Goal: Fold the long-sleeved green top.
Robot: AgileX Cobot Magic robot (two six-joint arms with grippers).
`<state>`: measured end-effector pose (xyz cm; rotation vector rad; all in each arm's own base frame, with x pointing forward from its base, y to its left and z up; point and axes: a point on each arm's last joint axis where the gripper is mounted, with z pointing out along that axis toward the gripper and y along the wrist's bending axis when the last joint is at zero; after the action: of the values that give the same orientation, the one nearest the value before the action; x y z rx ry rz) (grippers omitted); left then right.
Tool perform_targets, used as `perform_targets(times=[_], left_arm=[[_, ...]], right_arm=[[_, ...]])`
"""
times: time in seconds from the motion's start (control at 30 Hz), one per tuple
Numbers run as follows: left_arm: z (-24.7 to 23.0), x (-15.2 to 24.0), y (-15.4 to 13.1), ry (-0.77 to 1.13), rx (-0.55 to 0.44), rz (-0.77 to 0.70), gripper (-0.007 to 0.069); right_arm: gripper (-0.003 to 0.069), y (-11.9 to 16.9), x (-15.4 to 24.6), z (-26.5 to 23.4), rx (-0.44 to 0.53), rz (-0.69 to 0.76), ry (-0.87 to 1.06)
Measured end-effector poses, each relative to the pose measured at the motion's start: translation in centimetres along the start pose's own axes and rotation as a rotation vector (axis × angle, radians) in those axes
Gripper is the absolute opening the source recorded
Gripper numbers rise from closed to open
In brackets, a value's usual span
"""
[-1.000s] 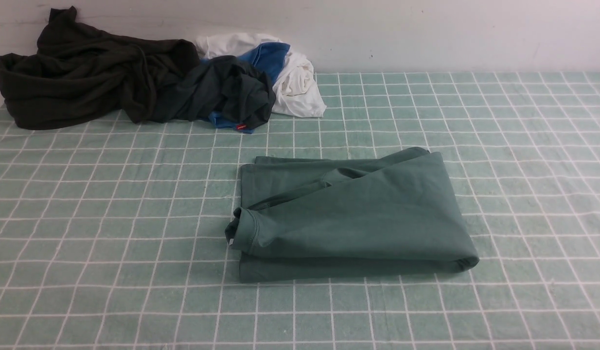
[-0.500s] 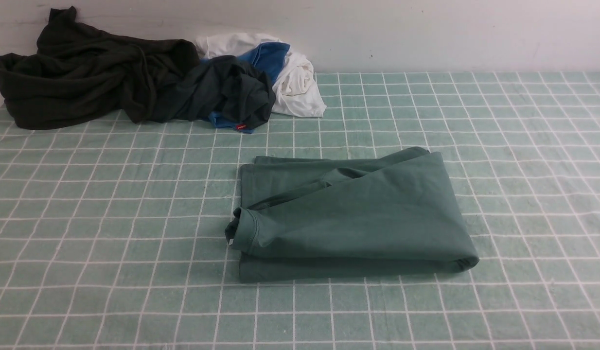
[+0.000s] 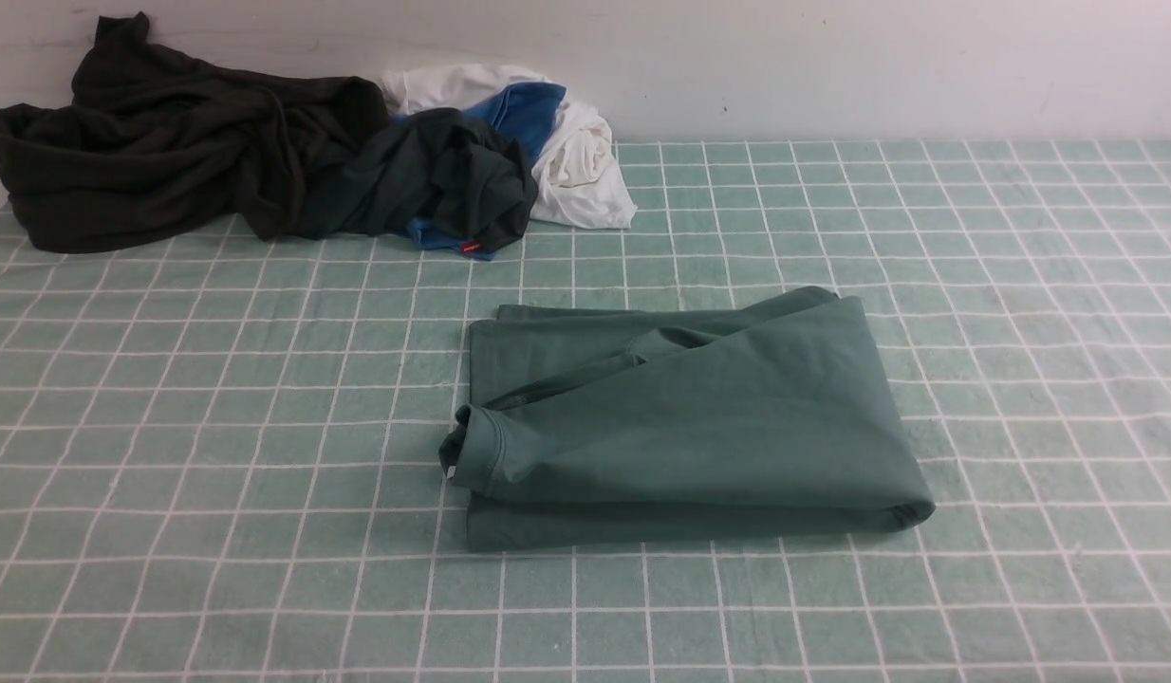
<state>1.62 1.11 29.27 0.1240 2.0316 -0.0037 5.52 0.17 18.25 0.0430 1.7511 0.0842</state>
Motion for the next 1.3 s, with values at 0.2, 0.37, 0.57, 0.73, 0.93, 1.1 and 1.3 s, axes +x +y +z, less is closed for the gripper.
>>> perform_targets(times=[0.2, 0.37, 0.57, 0.73, 0.93, 1.1, 1.3], left_arm=[[0.0, 0.0, 0.0, 0.001, 0.0, 0.0, -0.0004], [0.5, -0.9, -0.4, -0.142, 0.032, -0.003, -0.0004], [4.2, 0.9, -1.3, -0.414, 0.018, 0.054, -0.0004], [6.9, 5.0, -1.2, -0.391, -0.079, -0.045, -0.0004], [8.5, 7.9, -1.0, -0.3, -0.124, -0.037, -0.0004], [8.6, 8.6, -1.3, -0.212, -0.089, -0.044, -0.0004], [8.6, 8.6, -1.3, -0.201, -0.078, -0.05, -0.0004]], right_arm=[[-0.0014, 0.0, 0.0, 0.0, 0.0, 0.0, 0.0], [-0.0014, 0.0, 0.0, 0.0, 0.0, 0.0, 0.0], [-0.0014, 0.0, 0.0, 0.0, 0.0, 0.0, 0.0], [-0.0014, 0.0, 0.0, 0.0, 0.0, 0.0, 0.0], [-0.0014, 0.0, 0.0, 0.0, 0.0, 0.0, 0.002], [-0.0014, 0.0, 0.0, 0.0, 0.0, 0.0, 0.003], [-0.0014, 0.0, 0.0, 0.0, 0.0, 0.0, 0.004]])
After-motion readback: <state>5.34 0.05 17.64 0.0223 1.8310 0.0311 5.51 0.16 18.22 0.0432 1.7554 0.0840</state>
